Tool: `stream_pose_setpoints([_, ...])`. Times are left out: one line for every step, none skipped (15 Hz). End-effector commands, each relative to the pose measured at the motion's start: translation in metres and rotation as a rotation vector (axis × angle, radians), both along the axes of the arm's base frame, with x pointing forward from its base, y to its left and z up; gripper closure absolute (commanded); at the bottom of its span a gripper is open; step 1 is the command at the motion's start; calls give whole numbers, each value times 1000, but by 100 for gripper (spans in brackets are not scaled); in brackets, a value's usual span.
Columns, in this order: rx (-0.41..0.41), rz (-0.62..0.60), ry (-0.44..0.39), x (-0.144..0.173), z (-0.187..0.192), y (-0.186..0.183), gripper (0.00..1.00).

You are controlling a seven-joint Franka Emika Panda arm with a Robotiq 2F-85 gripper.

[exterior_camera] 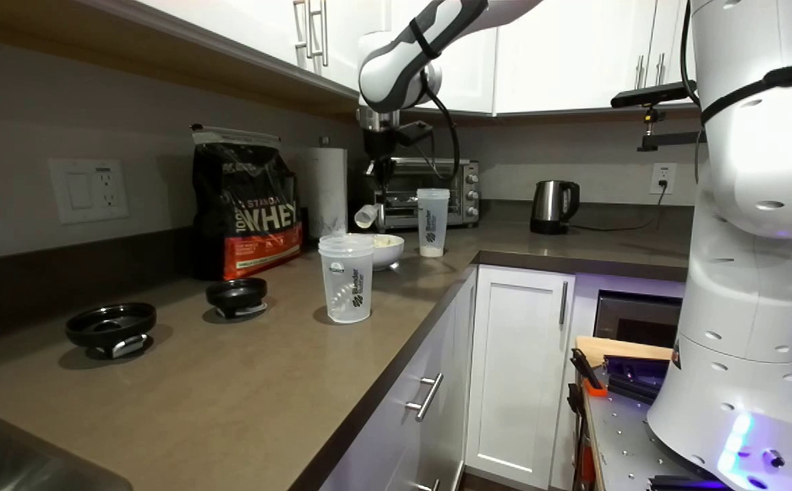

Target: Transfer one spoon of contents to the left cup

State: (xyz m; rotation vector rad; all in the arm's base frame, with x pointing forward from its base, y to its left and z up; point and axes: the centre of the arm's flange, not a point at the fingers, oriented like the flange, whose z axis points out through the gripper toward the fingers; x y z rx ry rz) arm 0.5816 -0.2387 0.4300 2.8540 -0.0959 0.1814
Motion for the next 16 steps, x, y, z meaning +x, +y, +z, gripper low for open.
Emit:
stream_pose_setpoints([-70,-1,-13,-10,-6,10,98])
stream_pose_setpoints([-79,1,-9,-11,-8,11,98])
stream_pose_setpoints([-88,3,-8,-12,-10,12,98])
stream_pose_setpoints([-93,5,-6,-13,-12,14,98])
stream_pose_setpoints([-102,8,-4,-14,-15,15,98])
stream_pose_setpoints([-106,11,-2,-14,-17,16,98])
stream_pose_setpoints([-115,13,-5,-15,-21,17,98])
stream_pose_setpoints([-130,15,-10,-16,-24,18,98])
stream_pose_setpoints([-141,21,-12,-16,-27,20,98])
stream_pose_setpoints([-158,26,-15,-17,-30,21,98])
stream_pose_setpoints([-181,30,-21,-18,-35,22,98])
stream_pose_setpoints([-189,34,-18,-19,-38,23,98])
stream_pose_setpoints([-208,36,-23,-19,-42,24,98])
stream_pose_setpoints([-219,39,-25,-20,-45,25,98])
stream_pose_setpoints([-228,40,-27,-20,-47,26,98])
stream_pose_setpoints([-237,41,-32,-21,-49,27,98])
